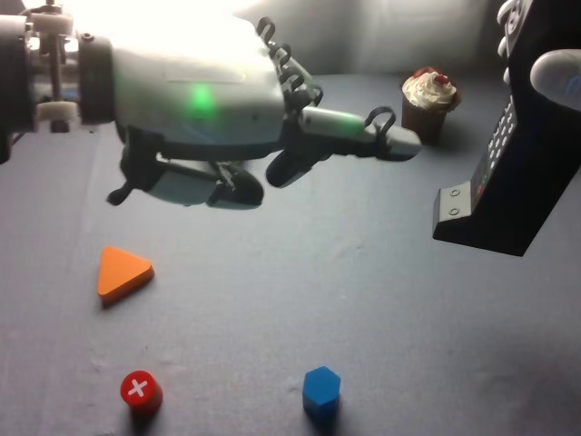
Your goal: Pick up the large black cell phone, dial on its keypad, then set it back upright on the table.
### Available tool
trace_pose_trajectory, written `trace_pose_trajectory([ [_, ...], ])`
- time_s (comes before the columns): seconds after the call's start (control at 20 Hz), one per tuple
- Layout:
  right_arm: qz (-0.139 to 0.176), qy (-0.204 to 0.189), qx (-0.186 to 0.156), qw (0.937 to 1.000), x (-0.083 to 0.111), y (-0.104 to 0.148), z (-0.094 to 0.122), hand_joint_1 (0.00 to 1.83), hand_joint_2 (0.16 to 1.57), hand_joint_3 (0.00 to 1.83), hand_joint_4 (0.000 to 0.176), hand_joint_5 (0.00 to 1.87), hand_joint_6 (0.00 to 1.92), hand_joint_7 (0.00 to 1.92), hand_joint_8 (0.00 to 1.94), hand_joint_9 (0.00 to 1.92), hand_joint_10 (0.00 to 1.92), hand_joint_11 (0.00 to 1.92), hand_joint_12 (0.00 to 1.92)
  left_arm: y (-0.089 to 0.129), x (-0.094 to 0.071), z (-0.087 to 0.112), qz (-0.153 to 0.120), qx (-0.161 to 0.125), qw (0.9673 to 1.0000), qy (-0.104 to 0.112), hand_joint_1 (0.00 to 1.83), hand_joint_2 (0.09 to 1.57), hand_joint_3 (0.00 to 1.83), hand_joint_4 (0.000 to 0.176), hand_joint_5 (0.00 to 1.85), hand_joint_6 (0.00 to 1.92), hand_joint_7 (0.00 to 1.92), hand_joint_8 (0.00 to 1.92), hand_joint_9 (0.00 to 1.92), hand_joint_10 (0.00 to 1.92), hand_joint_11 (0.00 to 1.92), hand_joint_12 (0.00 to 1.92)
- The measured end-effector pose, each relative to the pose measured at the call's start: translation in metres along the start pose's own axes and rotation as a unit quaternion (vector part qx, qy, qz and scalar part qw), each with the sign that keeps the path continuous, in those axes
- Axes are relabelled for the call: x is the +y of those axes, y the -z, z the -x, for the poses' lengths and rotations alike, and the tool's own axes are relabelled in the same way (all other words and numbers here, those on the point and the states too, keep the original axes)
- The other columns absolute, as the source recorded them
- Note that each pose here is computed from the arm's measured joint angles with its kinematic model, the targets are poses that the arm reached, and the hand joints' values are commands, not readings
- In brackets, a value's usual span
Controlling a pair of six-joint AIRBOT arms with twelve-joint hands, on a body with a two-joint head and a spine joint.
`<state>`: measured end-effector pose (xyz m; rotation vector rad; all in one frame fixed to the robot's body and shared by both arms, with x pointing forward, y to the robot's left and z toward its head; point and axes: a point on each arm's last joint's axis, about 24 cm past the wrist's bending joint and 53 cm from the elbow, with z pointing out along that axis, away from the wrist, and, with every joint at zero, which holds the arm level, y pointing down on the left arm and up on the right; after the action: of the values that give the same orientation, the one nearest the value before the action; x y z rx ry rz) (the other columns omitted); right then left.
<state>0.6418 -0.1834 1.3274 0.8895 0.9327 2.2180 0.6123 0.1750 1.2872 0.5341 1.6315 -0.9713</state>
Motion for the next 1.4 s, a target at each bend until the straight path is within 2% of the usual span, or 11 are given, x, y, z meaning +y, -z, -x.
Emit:
trace_pose_trajectory([
  [0.1,-0.001,0.001,0.002,1.0,-0.001,0.0,-0.001,1.37,1.15,0.0,0.0,0.86,0.91,0.88,1.17,0.91,1.34,1.03,1.15,-0.006,0.0,0.004,0.006,-0.012,0.9999,0.005,1.35,1.17,0.0,0.026,0.07,0.0,0.83,1.31,0.85,1.92,0.76,1.92],
  [0.3,-0.002,0.002,0.003,1.0,-0.001,0.0,-0.001,1.37,1.16,0.0,0.0,0.86,0.89,0.84,1.25,0.9,1.36,1.06,1.13,-0.019,-0.012,-0.003,0.011,-0.008,0.9997,-0.019,1.35,1.17,0.0,0.012,0.09,0.0,0.83,1.31,0.82,1.92,0.74,1.92],
  [0.4,-0.002,0.002,0.003,1.0,-0.001,0.0,-0.001,1.37,1.16,0.0,0.0,0.86,0.88,0.84,1.27,0.89,1.36,1.06,1.14,-0.021,-0.01,-0.001,0.02,-0.014,0.9996,-0.016,1.35,1.16,0.0,0.008,0.1,0.0,0.85,1.27,0.82,1.92,0.74,1.92],
  [0.5,-0.002,0.002,0.003,1.0,-0.001,0.0,-0.001,1.37,1.15,0.0,0.0,0.88,0.87,0.86,1.23,0.91,1.33,1.05,1.13,-0.027,-0.009,-0.004,0.03,-0.013,0.9991,-0.027,1.35,1.18,0.0,0.0,0.07,0.0,0.82,1.32,0.81,1.92,0.7,1.92],
  [0.75,-0.002,0.003,0.004,1.0,-0.001,0.0,-0.002,1.37,1.15,0.0,0.0,0.89,0.86,0.85,1.22,0.92,1.32,1.05,1.11,-0.041,-0.024,-0.01,0.022,-0.009,0.9989,-0.039,1.35,1.17,0.0,0.0,0.11,0.0,0.83,1.3,0.82,1.92,0.73,1.92],
  [0.95,0.002,0.004,0.005,1.0,0.001,-0.001,-0.003,1.37,1.14,0.0,0.0,0.91,0.84,0.88,1.19,0.93,1.3,1.03,1.12,-0.045,-0.022,-0.011,0.038,-0.01,0.9981,-0.049,1.34,1.18,0.0,0.0,0.09,0.0,0.82,1.33,0.81,1.92,0.71,1.92],
  [1.05,0.004,0.0,0.006,1.0,0.0,-0.003,-0.005,1.37,1.14,0.0,0.0,0.88,0.9,0.88,1.18,0.93,1.29,1.02,1.1,-0.048,-0.02,-0.012,0.049,-0.011,0.9974,-0.051,1.35,1.18,0.0,0.0,0.08,0.0,0.82,1.32,0.84,1.92,0.74,1.92],
  [1.25,0.004,-0.006,0.008,0.9999,-0.004,-0.005,-0.009,1.37,1.14,0.0,0.0,0.9,0.9,0.88,1.17,0.92,1.29,1.0,1.13,-0.052,-0.011,-0.01,0.073,-0.015,0.9953,-0.062,1.34,1.19,0.01,0.0,0.05,0.0,0.8,1.37,0.84,1.92,0.73,1.92],
  [1.4,0.002,-0.009,0.006,0.9999,-0.007,-0.005,-0.009,1.37,1.14,0.0,0.0,0.9,0.88,0.88,1.18,0.92,1.3,1.01,1.14,-0.056,-0.011,-0.011,0.081,-0.014,0.9943,-0.068,1.34,1.18,0.0,0.0,0.08,0.01,0.82,1.34,0.82,1.92,0.72,1.92],
])
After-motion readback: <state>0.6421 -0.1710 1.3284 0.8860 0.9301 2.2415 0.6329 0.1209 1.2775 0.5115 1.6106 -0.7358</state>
